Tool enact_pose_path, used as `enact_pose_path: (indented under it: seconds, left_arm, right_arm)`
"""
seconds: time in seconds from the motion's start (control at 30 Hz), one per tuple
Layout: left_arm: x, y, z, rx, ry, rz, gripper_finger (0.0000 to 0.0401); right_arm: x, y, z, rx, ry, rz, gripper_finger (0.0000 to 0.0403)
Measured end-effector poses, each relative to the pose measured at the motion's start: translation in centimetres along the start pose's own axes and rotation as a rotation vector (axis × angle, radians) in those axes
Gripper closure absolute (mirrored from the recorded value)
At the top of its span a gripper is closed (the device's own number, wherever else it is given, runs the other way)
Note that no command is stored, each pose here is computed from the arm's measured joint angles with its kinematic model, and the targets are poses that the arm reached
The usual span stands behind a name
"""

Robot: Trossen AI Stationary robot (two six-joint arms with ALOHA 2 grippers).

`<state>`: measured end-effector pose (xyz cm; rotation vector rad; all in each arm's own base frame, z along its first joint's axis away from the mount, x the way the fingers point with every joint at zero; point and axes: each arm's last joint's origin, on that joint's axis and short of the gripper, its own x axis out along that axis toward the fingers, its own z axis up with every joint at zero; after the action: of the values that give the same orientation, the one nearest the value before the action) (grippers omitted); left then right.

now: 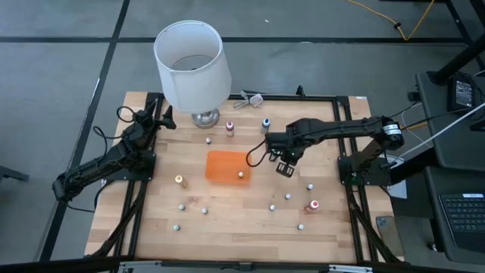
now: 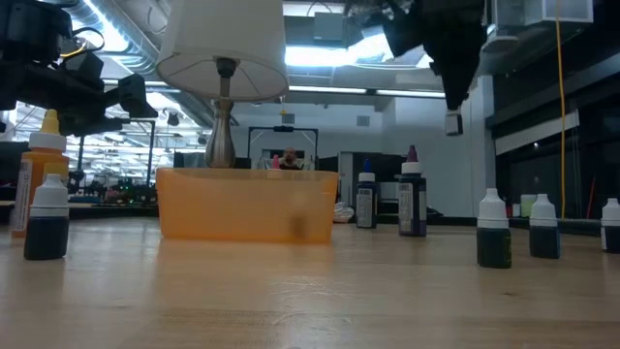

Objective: Pick & Place food coloring
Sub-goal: Put the small black food coloring bottle into the orange bin

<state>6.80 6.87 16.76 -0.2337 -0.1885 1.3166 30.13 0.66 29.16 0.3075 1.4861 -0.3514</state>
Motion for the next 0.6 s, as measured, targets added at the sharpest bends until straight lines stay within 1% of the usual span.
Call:
enact_pose_path:
  seconds: [0.17,0.6]
  left_arm:
    - [0.0,0.0,0.0,0.0,0.0,0.0,0.001]
    - [0.0,0.0,0.0,0.0,0.0,0.0,0.001]
  right_arm:
    - [-1.1,0.4,1.0,-0.074,0.024,-0.012,0.0337]
    - [-2.3,3.0,6.5,-0.261,-0.073,0.022,0.0338]
